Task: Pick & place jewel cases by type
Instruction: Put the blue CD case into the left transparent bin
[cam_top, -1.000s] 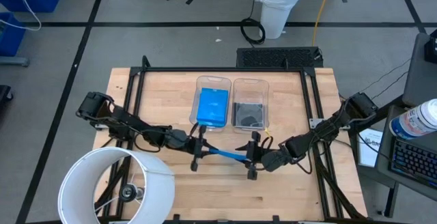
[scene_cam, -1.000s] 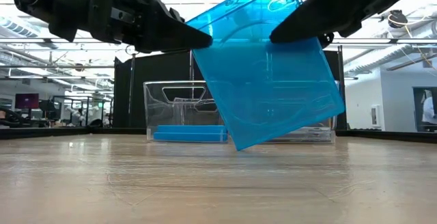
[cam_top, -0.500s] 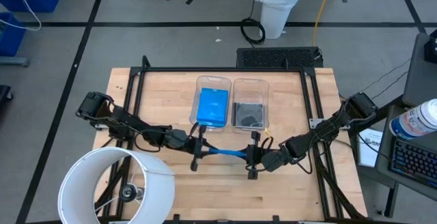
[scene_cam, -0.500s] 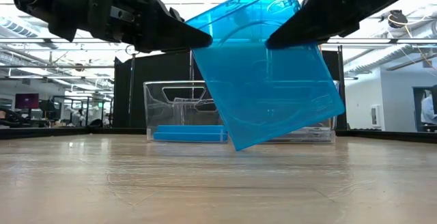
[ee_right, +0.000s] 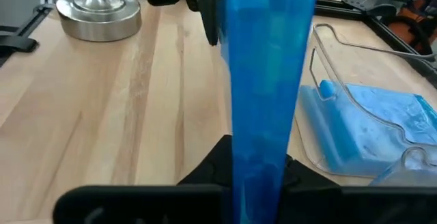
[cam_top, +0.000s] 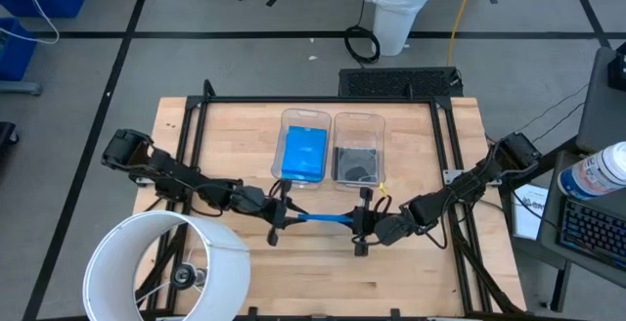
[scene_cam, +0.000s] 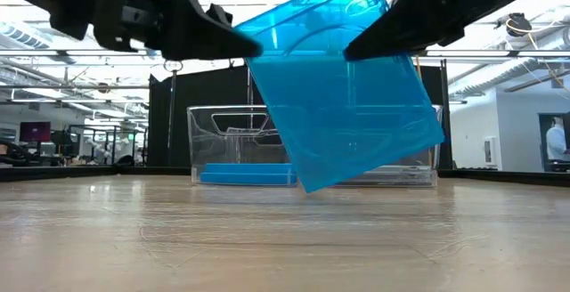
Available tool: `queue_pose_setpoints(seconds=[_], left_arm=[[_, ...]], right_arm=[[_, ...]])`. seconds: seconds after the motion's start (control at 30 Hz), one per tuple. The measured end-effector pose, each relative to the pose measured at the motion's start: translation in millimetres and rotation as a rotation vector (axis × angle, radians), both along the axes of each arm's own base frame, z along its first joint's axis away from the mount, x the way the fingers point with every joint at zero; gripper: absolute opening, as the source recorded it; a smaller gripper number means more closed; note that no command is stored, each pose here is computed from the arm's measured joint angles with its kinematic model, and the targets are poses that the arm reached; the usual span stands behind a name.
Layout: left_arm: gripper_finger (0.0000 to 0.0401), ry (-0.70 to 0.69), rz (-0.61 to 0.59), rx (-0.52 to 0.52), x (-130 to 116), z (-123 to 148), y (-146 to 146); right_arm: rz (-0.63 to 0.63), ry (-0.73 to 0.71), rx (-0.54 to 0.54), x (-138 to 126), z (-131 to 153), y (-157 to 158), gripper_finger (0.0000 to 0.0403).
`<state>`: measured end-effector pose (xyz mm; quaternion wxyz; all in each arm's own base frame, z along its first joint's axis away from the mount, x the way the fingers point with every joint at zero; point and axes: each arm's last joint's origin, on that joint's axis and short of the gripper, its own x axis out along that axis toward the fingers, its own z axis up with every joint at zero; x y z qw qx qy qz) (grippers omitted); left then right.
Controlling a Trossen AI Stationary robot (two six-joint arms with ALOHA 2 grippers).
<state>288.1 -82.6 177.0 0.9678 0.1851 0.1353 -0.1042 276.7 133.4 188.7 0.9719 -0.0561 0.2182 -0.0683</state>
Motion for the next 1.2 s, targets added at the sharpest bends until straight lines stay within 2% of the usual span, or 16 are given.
queue_pose_setpoints(seconds=[0.13,0.27,0.5,0.73,0.9,0.97,1.07,1.2], left_arm=[[0.0133,0.045,0.012,0.018,-6.9,5.6,2.6],[0.0168,0.096,0.054,0.049,-11.3,5.0,5.4],[0.0209,0.171,0.109,0.086,-14.3,-2.4,8.2],[0.0212,0.227,0.111,0.070,-16.9,-7.1,8.4],[0.0202,0.254,0.125,0.047,-18.2,-9.1,8.8],[0.0198,0.255,0.130,0.038,-18.2,-9.2,8.8],[0.0192,0.264,0.138,0.025,-18.5,-9.8,9.0],[0.0186,0.278,0.140,0.026,-19.3,-10.9,9.2]], right_arm=[[-0.051,-0.011,-0.030,-0.5,0.3,-1.5,0.0025],[-0.084,-0.021,-0.103,-3.2,5.0,-4.0,0.0012],[-0.086,-0.135,-0.117,-12.8,45.6,-18.9,0.0027],[-0.022,-0.263,-0.119,-32.1,86.4,-27.9,0.0012],[-0.165,-0.346,-0.124,-38.1,104.1,-43.1,0.0017],[-0.222,-0.369,-0.104,-38.7,107.8,-49.8,0.0028],[-0.264,-0.415,-0.010,-36.9,111.9,-61.5,0.0037],[-0.236,-0.487,0.159,-30.2,116.5,-79.9,0.0026]])
